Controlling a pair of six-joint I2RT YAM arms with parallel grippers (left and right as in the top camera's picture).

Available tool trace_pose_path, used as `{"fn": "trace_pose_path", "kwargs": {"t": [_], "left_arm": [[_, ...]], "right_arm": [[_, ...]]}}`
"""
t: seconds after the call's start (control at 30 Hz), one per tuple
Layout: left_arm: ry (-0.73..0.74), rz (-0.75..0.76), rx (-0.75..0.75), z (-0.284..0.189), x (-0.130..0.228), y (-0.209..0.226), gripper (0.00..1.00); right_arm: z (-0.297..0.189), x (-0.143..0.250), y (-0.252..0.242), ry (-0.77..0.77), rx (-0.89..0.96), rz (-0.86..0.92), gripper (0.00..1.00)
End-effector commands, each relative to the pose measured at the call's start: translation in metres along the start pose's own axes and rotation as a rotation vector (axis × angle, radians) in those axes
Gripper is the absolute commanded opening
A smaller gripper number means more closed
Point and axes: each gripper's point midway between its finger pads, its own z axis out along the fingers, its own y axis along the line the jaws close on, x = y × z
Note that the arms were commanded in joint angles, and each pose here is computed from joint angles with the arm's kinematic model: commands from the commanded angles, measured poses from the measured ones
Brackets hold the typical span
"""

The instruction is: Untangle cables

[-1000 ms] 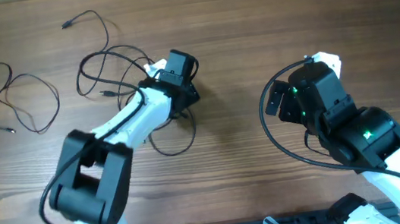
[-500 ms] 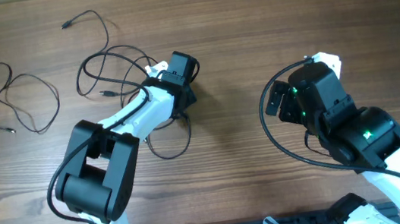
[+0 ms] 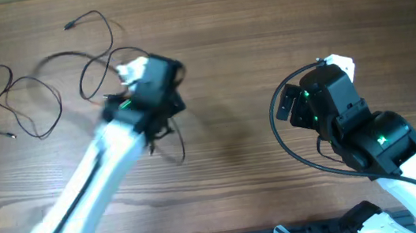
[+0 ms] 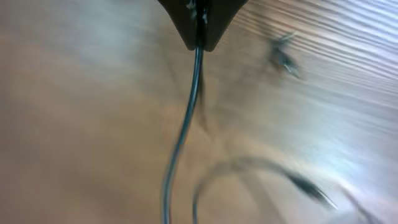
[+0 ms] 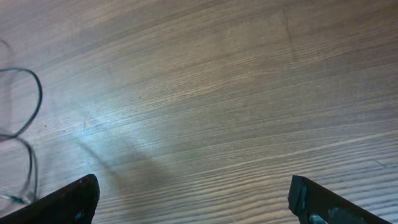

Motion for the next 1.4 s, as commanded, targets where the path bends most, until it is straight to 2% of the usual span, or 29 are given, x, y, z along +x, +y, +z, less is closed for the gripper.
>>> {"fn": "trace_pose_path", "kwargs": {"t": [0.0, 0.13, 0.27, 0.5, 0.73, 0.8, 0.93, 1.13, 1.17, 1.2, 1.23, 1.27, 1.3, 1.37], "left_arm": [[-0.259, -0.124, -0.036, -0.072, -0.053, 0.054, 0.04], [-0.337, -0.372, -0.172, -0.109, -0.058, 0.130, 0.04], [-0.339, -0.659, -0.336, -0.128, -0.038, 0.200, 0.04], [-0.341, -0.968, -0.547, -0.140, -0.015, 0.280, 0.04], [-0.282, -1.086, -0.483, -0.100, -0.035, 0.294, 0.04], [-0.257, -1.167, -0.493, -0.082, -0.038, 0.298, 0.04], [-0.185, -1.408, -0.571, -0.043, -0.026, 0.306, 0.04], [-0.052, -1.566, -0.745, 0.002, 0.004, 0.316, 0.04], [-0.034, -1.572, -0.767, 0.008, 0.008, 0.317, 0.10], [-0.023, -1.578, -0.781, 0.013, 0.010, 0.318, 0.20], [-0.008, -1.575, -0.795, 0.018, 0.013, 0.319, 0.34], [-0.001, -1.574, -0.799, 0.023, 0.013, 0.320, 0.62], [0.006, -1.573, -0.803, 0.026, 0.014, 0.320, 0.81], [0.034, -1.574, -0.805, 0.031, 0.018, 0.318, 0.99]], "right_arm": [[0.002, -0.001, -0.003, -0.006, 0.018, 0.011, 1.00], [0.002, -0.001, -0.003, -0.007, 0.018, 0.012, 1.00], [0.002, -0.001, -0.003, -0.007, 0.018, 0.011, 1.00], [0.002, -0.001, -0.003, -0.007, 0.018, 0.011, 1.00], [0.002, -0.001, -0.003, -0.006, 0.018, 0.012, 1.00], [0.002, -0.001, -0.003, -0.006, 0.018, 0.012, 1.00], [0.002, -0.001, -0.003, -0.006, 0.018, 0.012, 1.00], [0.002, -0.001, -0.003, -0.007, 0.018, 0.012, 1.00], [0.002, -0.001, -0.003, -0.006, 0.018, 0.012, 1.00], [0.002, -0.001, -0.003, -0.007, 0.018, 0.011, 1.00], [0.002, -0.001, -0.003, -0.006, 0.018, 0.012, 1.00], [0.002, -0.001, -0.003, -0.007, 0.018, 0.012, 1.00], [0.002, -0.001, -0.003, -0.006, 0.018, 0.012, 1.00], [0.002, -0.001, -0.003, -0.006, 0.018, 0.012, 1.00]]}}
